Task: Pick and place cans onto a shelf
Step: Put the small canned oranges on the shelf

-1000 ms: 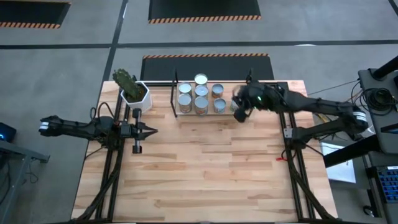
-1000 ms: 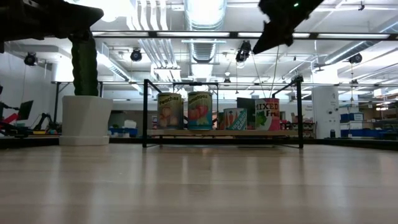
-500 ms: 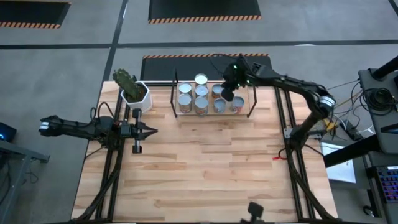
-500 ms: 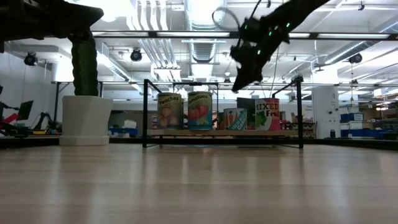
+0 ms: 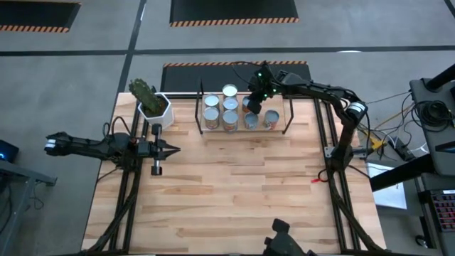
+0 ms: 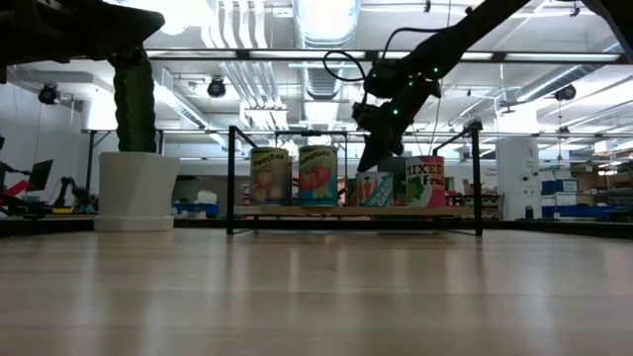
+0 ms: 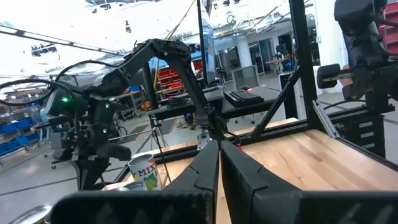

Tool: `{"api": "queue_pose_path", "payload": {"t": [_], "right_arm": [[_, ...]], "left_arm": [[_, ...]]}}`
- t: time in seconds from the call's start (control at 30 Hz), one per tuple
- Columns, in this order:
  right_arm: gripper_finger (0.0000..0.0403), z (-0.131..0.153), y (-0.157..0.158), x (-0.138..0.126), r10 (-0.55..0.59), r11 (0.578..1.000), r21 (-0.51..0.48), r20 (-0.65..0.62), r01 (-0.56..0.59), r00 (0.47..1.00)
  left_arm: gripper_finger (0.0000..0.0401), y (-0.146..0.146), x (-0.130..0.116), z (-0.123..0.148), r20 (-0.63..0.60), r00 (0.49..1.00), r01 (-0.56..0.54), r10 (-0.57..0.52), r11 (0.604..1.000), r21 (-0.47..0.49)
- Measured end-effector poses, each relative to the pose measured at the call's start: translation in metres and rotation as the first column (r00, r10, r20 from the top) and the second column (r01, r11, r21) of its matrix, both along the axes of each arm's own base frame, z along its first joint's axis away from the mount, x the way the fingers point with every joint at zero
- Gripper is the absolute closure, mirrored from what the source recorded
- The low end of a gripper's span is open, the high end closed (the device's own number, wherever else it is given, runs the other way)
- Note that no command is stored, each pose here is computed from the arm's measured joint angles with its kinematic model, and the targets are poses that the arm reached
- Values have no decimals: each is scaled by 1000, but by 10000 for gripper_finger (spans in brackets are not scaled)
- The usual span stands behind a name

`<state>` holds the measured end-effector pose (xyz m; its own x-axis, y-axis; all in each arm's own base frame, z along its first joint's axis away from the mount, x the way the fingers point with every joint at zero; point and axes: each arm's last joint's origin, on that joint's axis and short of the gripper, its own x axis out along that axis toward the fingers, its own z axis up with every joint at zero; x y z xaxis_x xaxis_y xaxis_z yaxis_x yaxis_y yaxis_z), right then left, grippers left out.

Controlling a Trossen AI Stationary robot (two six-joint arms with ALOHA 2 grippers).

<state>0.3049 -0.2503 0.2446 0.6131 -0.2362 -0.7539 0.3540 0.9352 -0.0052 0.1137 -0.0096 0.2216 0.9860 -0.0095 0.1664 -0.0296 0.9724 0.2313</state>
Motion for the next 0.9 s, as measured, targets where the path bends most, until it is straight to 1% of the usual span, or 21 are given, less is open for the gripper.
{"api": "queue_pose_path", "payload": {"t": [0.43,0.63,0.9], "right_arm": [[390,-14,1,-2,-14,1000,3,14,14,1000],[390,-24,4,-5,-14,1000,20,-7,14,1000],[390,-24,7,-8,-13,999,44,-35,15,999]], "left_arm": [[401,0,0,0,0,1000,0,0,1000,0],[401,0,0,0,0,1000,0,0,1000,0],[401,0,0,0,0,1000,0,0,1000,0]]}}
